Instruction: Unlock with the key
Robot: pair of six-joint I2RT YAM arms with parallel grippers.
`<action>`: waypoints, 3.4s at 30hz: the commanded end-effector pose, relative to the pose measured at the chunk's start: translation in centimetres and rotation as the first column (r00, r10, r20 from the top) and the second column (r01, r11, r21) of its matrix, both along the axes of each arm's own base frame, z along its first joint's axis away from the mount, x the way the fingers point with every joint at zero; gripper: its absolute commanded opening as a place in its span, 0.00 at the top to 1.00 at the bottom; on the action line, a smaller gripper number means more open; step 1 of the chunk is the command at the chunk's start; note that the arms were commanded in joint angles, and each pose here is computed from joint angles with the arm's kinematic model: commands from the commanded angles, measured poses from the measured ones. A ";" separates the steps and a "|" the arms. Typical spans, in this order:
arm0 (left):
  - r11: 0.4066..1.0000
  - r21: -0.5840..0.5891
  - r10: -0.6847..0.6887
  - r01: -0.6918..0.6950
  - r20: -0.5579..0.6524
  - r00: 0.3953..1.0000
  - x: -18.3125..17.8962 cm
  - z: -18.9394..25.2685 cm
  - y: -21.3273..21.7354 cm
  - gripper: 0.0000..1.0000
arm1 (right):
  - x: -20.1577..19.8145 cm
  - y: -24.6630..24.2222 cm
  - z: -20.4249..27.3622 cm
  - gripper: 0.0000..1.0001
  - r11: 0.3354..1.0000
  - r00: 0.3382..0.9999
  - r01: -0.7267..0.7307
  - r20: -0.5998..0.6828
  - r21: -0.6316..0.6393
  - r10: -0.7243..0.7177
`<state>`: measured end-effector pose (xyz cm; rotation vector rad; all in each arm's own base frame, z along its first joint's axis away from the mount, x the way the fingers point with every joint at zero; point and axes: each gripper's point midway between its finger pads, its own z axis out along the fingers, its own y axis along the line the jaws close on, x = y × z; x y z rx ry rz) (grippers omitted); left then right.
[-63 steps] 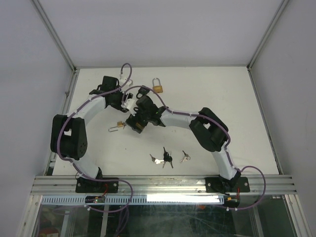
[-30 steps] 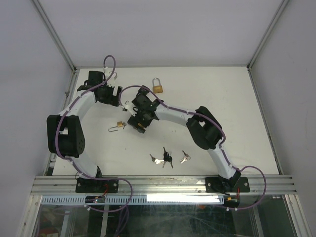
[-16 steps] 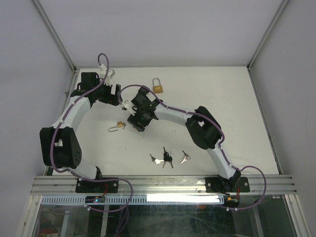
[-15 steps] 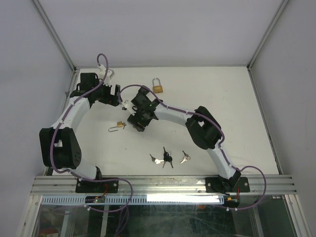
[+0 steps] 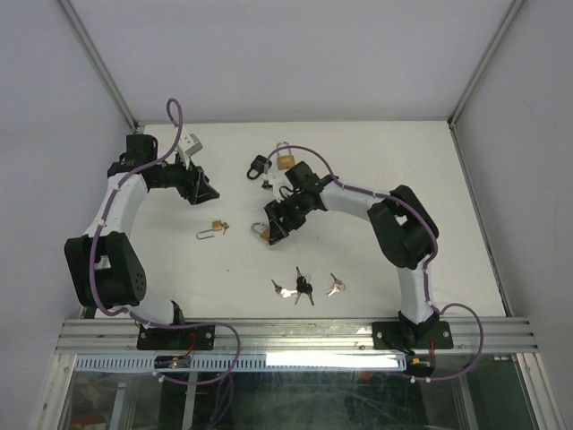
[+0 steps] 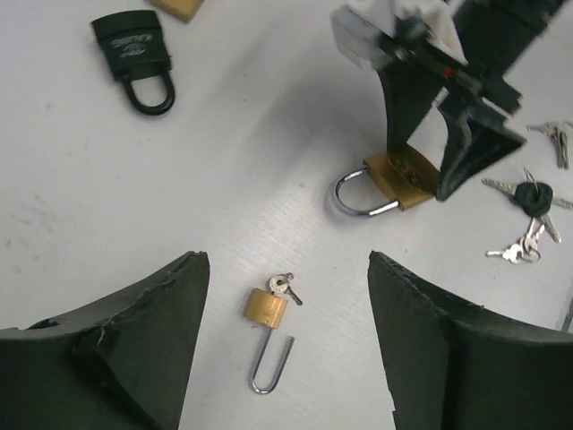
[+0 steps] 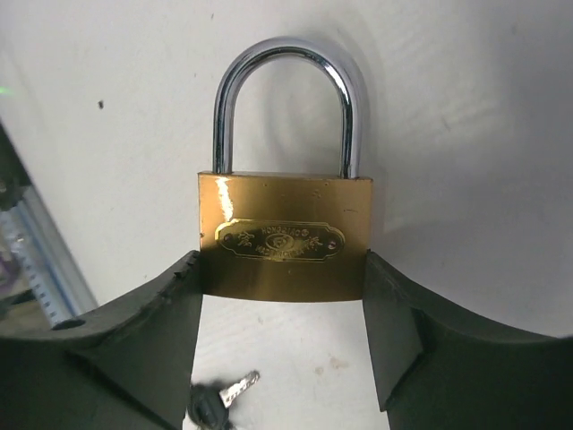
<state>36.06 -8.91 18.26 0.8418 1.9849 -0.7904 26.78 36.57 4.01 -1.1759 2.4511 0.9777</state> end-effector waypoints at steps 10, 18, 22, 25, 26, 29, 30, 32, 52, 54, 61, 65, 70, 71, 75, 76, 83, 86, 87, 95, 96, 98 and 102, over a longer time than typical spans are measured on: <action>0.722 0.385 -0.689 0.576 0.483 0.541 -9.2 1.3 -6.9 0.12 | -5.7 -0.4 15.1 0.96 0.832 0.963 -0.200 -0.052 0.518 0.264; 0.706 0.340 -0.670 0.621 0.605 0.430 -10.8 5.1 -9.2 0.13 | -7.8 -0.8 20.4 0.96 0.760 0.942 -0.262 -0.012 0.595 0.334; 0.694 0.311 -0.660 0.649 0.635 0.402 -12.0 6.9 -10.4 0.22 | -7.7 -0.3 22.1 0.96 0.737 0.943 -0.276 0.026 0.617 0.332; 0.686 0.268 -0.644 0.677 0.658 0.391 -13.1 8.4 -11.4 0.42 | -7.4 0.0 22.6 0.96 0.734 0.945 -0.282 0.045 0.618 0.325; 0.687 0.257 -0.641 0.680 0.656 0.399 -13.3 8.6 -11.5 0.44 | -7.4 0.1 22.6 0.96 0.733 0.944 -0.284 0.048 0.619 0.326; 0.688 0.264 -0.648 0.676 0.642 0.409 -13.3 8.3 -11.5 0.49 | -7.4 0.1 22.9 0.96 0.729 0.945 -0.288 0.059 0.621 0.323; 0.689 0.275 -0.655 0.671 0.633 0.413 -13.2 8.0 -11.4 0.51 | -7.4 0.2 23.0 0.96 0.727 0.944 -0.289 0.061 0.623 0.323; 0.690 0.296 -0.665 0.661 0.619 0.418 -12.9 7.4 -11.1 0.53 | -7.4 0.2 23.3 0.96 0.723 0.943 -0.291 0.062 0.627 0.326; 0.897 0.295 -0.351 0.328 0.026 0.936 -11.2 3.1 -7.4 1.00 | 1.8 -6.1 21.0 0.00 0.875 0.958 0.148 0.152 0.461 -0.242; 0.905 0.352 -0.229 0.241 -0.075 0.971 -11.4 1.8 -6.3 1.00 | 3.5 -8.0 20.5 0.00 0.882 0.910 0.246 0.218 0.402 -0.353; 0.853 0.510 0.093 0.108 -0.354 0.930 -12.0 -1.3 -3.5 1.00 | 4.5 -10.5 20.7 0.00 0.886 0.846 0.322 0.318 0.334 -0.428; 0.875 0.483 0.189 0.043 -0.423 0.886 -11.6 -1.8 -4.5 1.00 | 4.2 -10.5 21.1 0.00 0.886 0.846 0.309 0.325 0.347 -0.422; 0.909 0.414 0.184 -0.043 -0.308 0.933 -10.5 -2.0 -6.8 1.00 | 3.9 -10.4 21.5 0.00 0.880 0.844 0.297 0.330 0.369 -0.423; 0.909 0.412 0.183 -0.058 -0.271 0.945 -10.2 -2.3 -7.4 1.00 | 3.8 -10.3 21.6 0.00 0.882 0.847 0.291 0.329 0.372 -0.418; 0.897 0.429 0.217 -0.104 -0.224 0.950 -9.5 -3.9 -8.0 1.00 | 3.6 -10.4 21.9 0.00 0.882 0.846 0.284 0.335 0.377 -0.416; 0.893 0.436 0.224 -0.109 -0.222 0.949 -9.3 -4.2 -8.1 1.00 | 3.5 -10.4 22.0 0.00 0.881 0.844 0.283 0.337 0.379 -0.416; 0.873 0.477 0.246 -0.098 -0.260 0.934 -8.7 -6.7 -8.2 1.00 | 3.2 -10.9 21.5 0.00 0.880 0.841 0.305 0.331 0.364 -0.428; 0.872 0.484 0.231 -0.070 -0.283 0.931 -9.1 -7.4 -8.2 1.00 | 3.0 -11.0 21.1 0.00 0.884 0.845 0.310 0.325 0.350 -0.425; 0.871 0.488 0.228 -0.060 -0.292 0.929 -9.2 -7.6 -8.2 1.00 | 3.0 -11.0 21.1 0.00 0.885 0.847 0.309 0.323 0.348 -0.423; 0.876 0.479 0.223 -0.047 -0.317 0.922 -9.1 -7.4 -8.6 0.37 | 1.8 -10.0 19.8 0.04 0.917 0.863 0.294 0.337 0.271 -0.376; 0.882 0.468 0.217 -0.058 -0.294 0.931 -8.7 -6.7 -8.8 0.24 | 1.3 -9.6 19.2 0.06 0.925 0.867 0.295 0.340 0.239 -0.364; 0.892 0.446 0.200 -0.072 -0.246 0.948 -7.9 -5.3 -9.1 0.04 | -0.2 -8.5 17.3 0.10 0.941 0.887 0.295 0.319 0.165 -0.334; 0.927 0.357 0.169 -0.114 -0.127 0.977 -6.9 -0.9 -9.9 0.01 | -5.3 -6.1 12.6 0.26 0.957 0.934 0.289 0.224 -0.014 -0.279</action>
